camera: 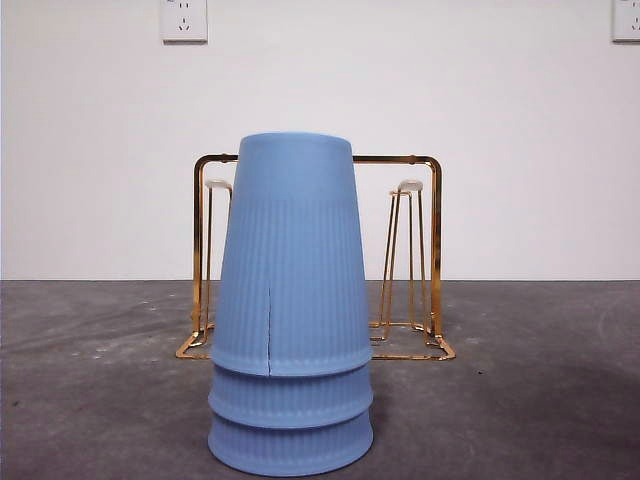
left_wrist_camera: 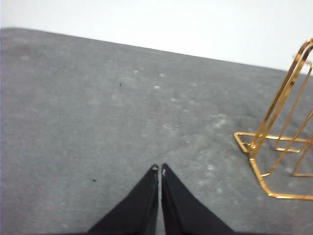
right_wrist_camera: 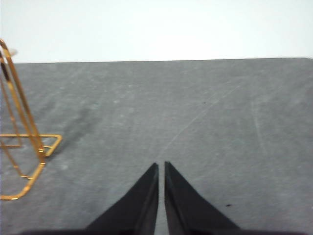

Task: Pick the top cup and place it on cupholder, pick up the mid cup and place it on cupholder, last pick the bottom cup and place it on cupholder.

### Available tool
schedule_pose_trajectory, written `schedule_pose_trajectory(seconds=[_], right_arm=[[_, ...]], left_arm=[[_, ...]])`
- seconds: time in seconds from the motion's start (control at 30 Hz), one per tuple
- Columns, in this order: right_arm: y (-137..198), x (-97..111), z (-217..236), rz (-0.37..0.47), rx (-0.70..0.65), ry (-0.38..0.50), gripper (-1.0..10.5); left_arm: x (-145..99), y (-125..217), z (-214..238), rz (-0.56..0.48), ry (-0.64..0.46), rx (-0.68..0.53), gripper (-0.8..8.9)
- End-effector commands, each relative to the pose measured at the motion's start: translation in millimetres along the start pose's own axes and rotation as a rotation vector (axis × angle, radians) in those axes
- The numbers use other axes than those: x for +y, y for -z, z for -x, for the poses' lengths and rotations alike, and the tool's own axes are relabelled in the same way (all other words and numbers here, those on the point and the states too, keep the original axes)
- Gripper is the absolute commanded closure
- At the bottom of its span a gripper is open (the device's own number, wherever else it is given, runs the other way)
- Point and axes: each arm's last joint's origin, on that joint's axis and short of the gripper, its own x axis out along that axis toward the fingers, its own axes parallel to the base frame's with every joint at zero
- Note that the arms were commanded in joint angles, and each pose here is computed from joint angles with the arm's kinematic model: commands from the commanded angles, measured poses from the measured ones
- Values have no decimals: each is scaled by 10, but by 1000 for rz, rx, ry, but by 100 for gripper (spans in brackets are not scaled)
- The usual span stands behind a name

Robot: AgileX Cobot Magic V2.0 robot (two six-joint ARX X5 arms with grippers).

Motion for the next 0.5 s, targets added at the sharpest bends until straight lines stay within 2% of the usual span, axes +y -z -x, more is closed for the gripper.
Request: schedule_pose_trajectory(seconds=[0.03,0.17,0.33,0.4,0.5], right_arm=[[-68,15,25,-101,-7,-24,934],[-229,43,97,-183,-1,-51,935],[-540,85,240,-225,-28,-87,935],[-708,115,309,-258,-40,-131,935],[-957,163,398,-256,-44,-215,935]], left_arm=[[-25,-45,17,84,27,2,806],[-87,-283,86,123,51,-27,805],[-165,-628,175,135,65,13,805],[-207,-812,214,135,79,34,805],[-271,-1102,271,131,96,61,805]])
